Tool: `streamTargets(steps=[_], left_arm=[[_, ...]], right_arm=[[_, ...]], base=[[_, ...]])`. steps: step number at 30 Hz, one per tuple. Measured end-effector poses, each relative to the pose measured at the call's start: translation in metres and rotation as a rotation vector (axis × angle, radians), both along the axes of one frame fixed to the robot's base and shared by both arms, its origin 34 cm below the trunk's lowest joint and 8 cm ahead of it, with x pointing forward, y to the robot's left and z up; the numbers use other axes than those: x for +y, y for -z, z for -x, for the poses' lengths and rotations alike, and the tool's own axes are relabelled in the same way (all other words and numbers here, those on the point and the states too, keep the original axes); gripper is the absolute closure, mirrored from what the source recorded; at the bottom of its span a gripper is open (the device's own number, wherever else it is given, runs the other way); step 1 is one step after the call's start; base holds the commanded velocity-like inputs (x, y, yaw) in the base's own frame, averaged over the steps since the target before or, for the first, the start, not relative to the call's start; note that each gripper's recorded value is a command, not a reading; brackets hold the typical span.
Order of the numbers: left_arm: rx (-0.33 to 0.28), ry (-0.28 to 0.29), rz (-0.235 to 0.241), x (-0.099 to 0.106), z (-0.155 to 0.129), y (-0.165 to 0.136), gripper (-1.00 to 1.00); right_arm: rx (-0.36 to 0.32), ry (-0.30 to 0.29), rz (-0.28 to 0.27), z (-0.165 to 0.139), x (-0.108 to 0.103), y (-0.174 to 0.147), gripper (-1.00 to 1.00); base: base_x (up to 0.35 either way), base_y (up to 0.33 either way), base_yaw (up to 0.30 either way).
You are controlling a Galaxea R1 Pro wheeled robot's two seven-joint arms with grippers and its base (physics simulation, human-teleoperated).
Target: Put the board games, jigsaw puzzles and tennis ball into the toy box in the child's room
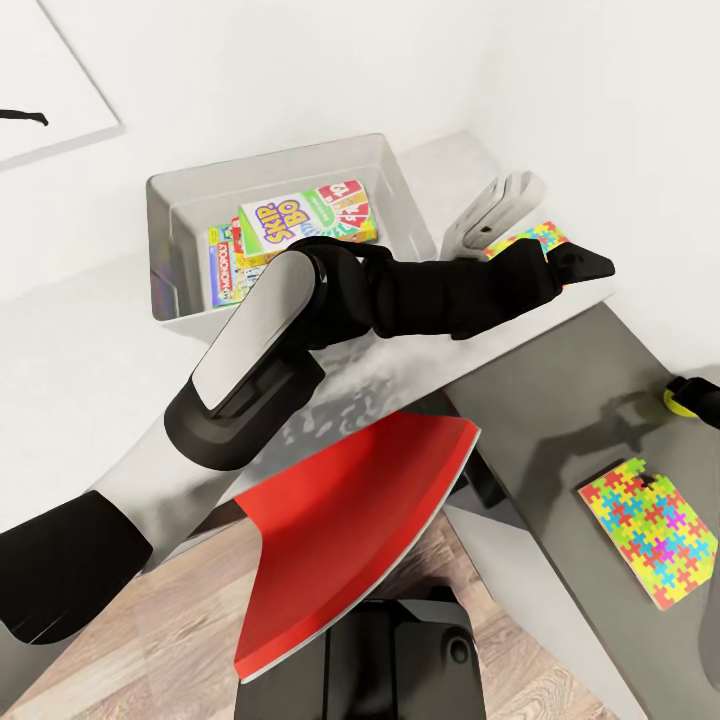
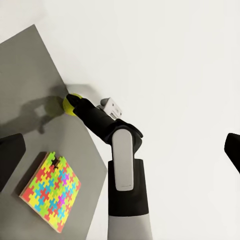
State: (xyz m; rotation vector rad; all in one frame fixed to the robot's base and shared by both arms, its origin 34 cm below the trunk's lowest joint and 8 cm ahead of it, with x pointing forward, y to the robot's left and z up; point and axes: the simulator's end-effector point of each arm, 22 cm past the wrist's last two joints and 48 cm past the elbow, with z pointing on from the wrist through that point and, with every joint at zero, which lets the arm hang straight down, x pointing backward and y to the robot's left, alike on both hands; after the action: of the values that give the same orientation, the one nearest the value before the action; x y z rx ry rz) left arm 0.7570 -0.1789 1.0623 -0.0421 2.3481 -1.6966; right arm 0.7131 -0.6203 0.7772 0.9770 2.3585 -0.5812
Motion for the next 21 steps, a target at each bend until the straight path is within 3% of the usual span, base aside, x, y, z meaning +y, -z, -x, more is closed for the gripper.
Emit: streamTargets(steps=[21], left_arm=[[0.002, 0.003, 0.005, -0.0006, 0.0014, -0.0007, -1.0]], right_arm=[[-0.009, -0.003, 0.017, -0.0023, -0.0063, -0.01, 1.0]], base=[[0.0, 0.0, 0.0]])
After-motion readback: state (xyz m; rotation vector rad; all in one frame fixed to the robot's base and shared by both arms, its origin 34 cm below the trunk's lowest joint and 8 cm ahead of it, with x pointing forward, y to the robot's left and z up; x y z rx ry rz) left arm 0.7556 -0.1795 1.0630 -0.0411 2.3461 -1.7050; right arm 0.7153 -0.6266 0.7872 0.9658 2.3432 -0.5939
